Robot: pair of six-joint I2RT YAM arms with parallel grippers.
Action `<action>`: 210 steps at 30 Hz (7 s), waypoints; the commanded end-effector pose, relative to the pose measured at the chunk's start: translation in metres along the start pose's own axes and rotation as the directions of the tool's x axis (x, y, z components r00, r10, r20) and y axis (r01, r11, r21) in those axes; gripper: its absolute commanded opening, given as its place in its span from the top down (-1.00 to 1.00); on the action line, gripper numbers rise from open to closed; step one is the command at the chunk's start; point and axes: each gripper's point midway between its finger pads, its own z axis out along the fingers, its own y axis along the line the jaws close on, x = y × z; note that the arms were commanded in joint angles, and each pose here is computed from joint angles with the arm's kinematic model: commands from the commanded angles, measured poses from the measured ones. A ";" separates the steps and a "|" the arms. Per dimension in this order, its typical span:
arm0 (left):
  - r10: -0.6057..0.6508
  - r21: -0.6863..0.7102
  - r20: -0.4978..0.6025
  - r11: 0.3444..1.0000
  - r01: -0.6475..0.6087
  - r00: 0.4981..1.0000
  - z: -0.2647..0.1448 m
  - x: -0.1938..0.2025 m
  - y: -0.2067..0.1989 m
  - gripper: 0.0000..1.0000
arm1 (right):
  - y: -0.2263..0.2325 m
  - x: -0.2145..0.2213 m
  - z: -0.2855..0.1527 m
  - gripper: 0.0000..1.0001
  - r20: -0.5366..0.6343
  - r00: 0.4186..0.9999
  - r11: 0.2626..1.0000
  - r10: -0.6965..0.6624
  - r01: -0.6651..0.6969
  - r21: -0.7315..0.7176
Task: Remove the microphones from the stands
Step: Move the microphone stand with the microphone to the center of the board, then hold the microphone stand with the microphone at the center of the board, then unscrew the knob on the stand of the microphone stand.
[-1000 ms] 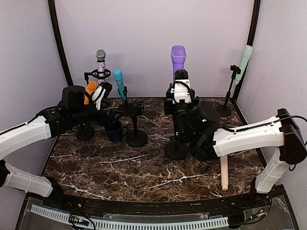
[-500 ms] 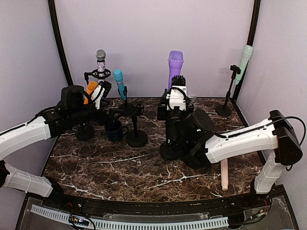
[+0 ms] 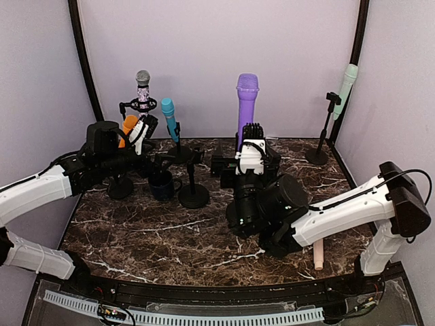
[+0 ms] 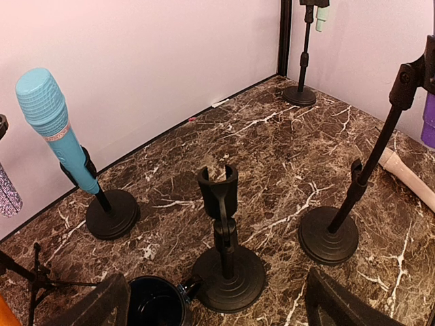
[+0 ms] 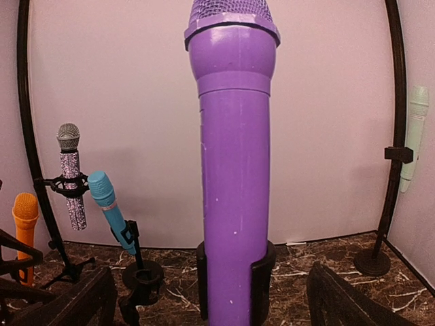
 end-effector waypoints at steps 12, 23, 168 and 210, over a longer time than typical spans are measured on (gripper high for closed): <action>-0.053 0.051 0.071 0.997 0.049 0.996 -0.014 -0.028 -0.010 -0.78 | -0.036 -0.001 -0.054 -0.97 -0.180 0.974 0.971 0.137 -0.168 -0.171; -0.247 0.113 0.031 0.964 0.242 0.969 -0.031 -0.063 -0.070 -0.68 | -0.106 0.046 -0.064 -0.97 -0.391 0.904 0.943 0.172 -0.266 -0.200; 0.065 0.616 0.294 0.750 -0.241 0.954 -0.013 -0.127 -0.217 1.00 | -0.103 0.128 -0.093 -0.93 -0.828 0.487 0.452 0.279 -0.827 -0.334; -0.015 0.723 0.287 0.660 -0.206 0.958 -0.023 -0.085 -0.222 1.00 | -0.050 0.162 -0.071 -0.42 -0.898 0.345 0.322 0.274 -0.913 -0.253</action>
